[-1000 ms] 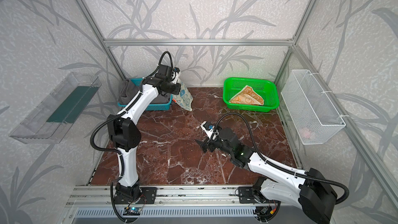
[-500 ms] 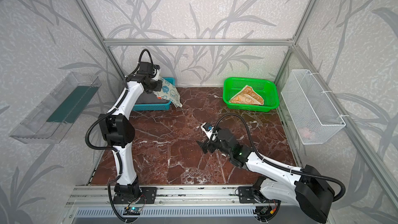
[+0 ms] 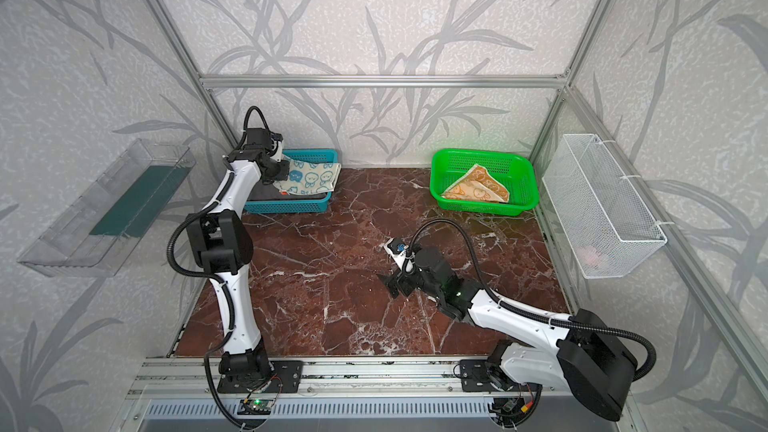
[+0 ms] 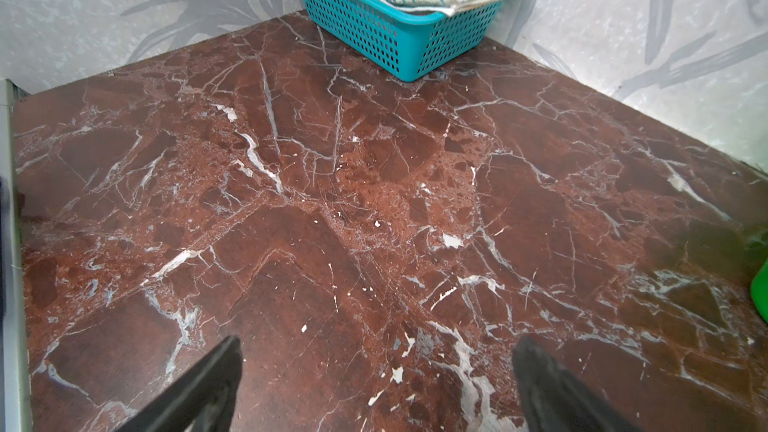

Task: Fold and stack the towels
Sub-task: 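Carry the folded towel with the left gripper onto the grey towel in the teal basket, then open the left gripper on the towel while the right gripper moves to the green basket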

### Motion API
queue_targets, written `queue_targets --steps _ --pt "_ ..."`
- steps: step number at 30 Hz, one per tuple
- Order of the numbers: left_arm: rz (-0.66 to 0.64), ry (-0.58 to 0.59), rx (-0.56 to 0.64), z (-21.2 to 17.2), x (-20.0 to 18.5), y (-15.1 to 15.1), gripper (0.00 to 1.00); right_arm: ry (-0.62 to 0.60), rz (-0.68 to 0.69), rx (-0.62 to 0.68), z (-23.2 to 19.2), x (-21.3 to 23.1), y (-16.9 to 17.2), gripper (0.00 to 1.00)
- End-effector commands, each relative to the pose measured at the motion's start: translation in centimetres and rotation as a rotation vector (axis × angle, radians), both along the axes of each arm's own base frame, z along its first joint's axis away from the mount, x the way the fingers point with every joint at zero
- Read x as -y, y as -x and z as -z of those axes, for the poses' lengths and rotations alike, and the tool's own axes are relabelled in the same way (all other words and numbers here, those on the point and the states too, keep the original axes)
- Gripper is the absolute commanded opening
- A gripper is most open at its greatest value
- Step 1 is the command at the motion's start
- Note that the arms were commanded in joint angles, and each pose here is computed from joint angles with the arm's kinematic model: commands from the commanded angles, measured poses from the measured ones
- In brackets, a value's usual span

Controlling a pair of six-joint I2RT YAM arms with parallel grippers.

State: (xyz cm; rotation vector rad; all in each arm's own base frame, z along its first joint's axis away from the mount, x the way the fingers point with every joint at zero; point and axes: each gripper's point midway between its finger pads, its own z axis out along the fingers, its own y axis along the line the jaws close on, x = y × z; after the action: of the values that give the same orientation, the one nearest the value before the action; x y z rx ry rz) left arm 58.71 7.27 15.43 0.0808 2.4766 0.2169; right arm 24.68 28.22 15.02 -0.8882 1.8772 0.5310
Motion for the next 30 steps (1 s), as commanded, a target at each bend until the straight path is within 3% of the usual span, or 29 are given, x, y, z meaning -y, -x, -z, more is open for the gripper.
queue_targets --steps 1,11,30 --pt "0.007 -0.044 0.003 1.2 -1.6 -0.8 0.20 -0.032 -0.024 0.046 -2.4 -1.2 -0.6 0.99" --pt "-0.035 -0.065 -0.041 4.4 -4.2 -1.1 0.22 -0.009 -0.018 0.058 -2.8 -1.3 -1.0 0.99" --pt "-0.055 -0.172 -0.027 2.9 -6.6 -1.2 0.24 -0.012 0.029 0.054 -2.5 -1.2 -1.8 0.99"
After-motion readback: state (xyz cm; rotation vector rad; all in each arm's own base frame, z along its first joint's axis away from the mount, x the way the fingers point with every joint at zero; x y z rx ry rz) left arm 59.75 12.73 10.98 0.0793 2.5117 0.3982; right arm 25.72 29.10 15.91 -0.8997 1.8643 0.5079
